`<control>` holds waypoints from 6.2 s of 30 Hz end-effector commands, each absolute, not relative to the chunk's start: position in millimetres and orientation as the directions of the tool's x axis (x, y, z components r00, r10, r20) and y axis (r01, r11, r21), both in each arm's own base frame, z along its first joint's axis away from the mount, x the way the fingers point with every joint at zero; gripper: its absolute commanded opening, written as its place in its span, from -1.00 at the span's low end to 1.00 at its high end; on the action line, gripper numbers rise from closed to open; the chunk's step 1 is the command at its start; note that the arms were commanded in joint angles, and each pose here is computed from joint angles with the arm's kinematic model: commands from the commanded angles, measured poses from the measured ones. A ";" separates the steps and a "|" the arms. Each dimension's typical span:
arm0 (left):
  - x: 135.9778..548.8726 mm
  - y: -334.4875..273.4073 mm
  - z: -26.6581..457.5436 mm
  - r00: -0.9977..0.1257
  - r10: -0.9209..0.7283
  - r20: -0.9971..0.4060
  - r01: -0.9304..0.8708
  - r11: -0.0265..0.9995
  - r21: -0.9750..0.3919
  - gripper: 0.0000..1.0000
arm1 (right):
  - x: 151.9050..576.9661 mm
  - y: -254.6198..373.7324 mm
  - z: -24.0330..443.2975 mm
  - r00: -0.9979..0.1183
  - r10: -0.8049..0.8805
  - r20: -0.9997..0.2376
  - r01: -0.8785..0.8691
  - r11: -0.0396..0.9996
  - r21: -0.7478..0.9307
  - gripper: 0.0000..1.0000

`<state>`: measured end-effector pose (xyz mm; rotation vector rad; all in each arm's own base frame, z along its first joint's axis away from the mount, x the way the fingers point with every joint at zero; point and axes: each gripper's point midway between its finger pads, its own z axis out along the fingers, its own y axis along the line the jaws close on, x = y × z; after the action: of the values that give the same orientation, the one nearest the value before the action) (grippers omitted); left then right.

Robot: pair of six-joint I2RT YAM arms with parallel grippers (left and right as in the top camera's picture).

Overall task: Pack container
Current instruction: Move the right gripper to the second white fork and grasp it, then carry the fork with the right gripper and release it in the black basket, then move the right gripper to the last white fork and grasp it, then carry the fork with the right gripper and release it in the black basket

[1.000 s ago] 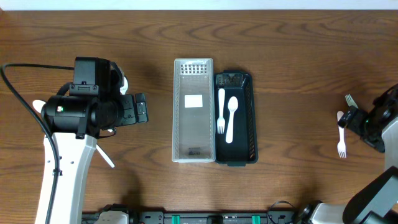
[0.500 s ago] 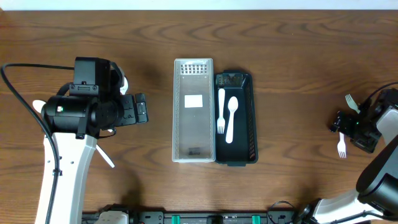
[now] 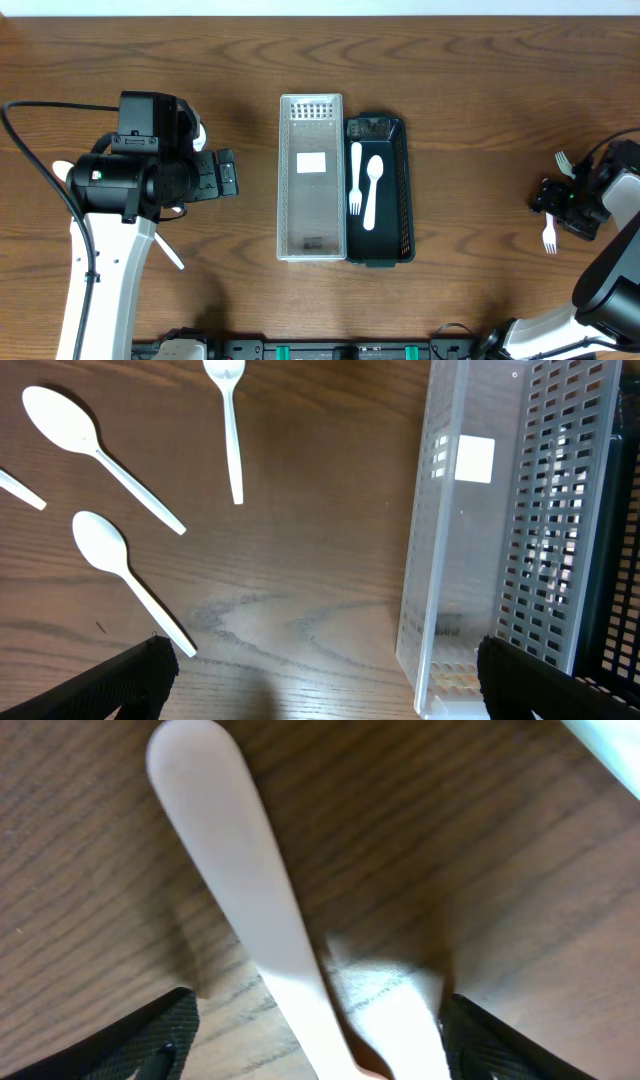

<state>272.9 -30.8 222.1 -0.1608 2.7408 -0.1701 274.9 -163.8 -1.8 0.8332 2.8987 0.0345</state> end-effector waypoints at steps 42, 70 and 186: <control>274.7 -28.8 229.6 -0.908 -0.129 -0.398 -0.082 0.988 -0.133 0.96 | 324.4 -107.2 52.5 -0.895 0.404 -0.190 0.393 0.915 0.090 -0.80; 274.4 -28.9 229.5 -0.909 -0.129 -0.397 -0.082 0.988 -0.134 0.96 | 356.1 192.7 69.2 -0.958 -0.206 -0.198 -0.235 0.962 0.136 0.04; 269.4 -28.5 227.2 -0.917 -0.129 -0.377 -0.085 0.988 -0.130 0.96 | 405.6 -163.9 80.0 -0.936 0.097 -0.338 0.097 0.995 0.018 -0.97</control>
<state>268.2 -30.5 220.2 -0.1630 2.7609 -0.1675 383.4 -185.6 27.7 0.0720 2.9340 -0.0001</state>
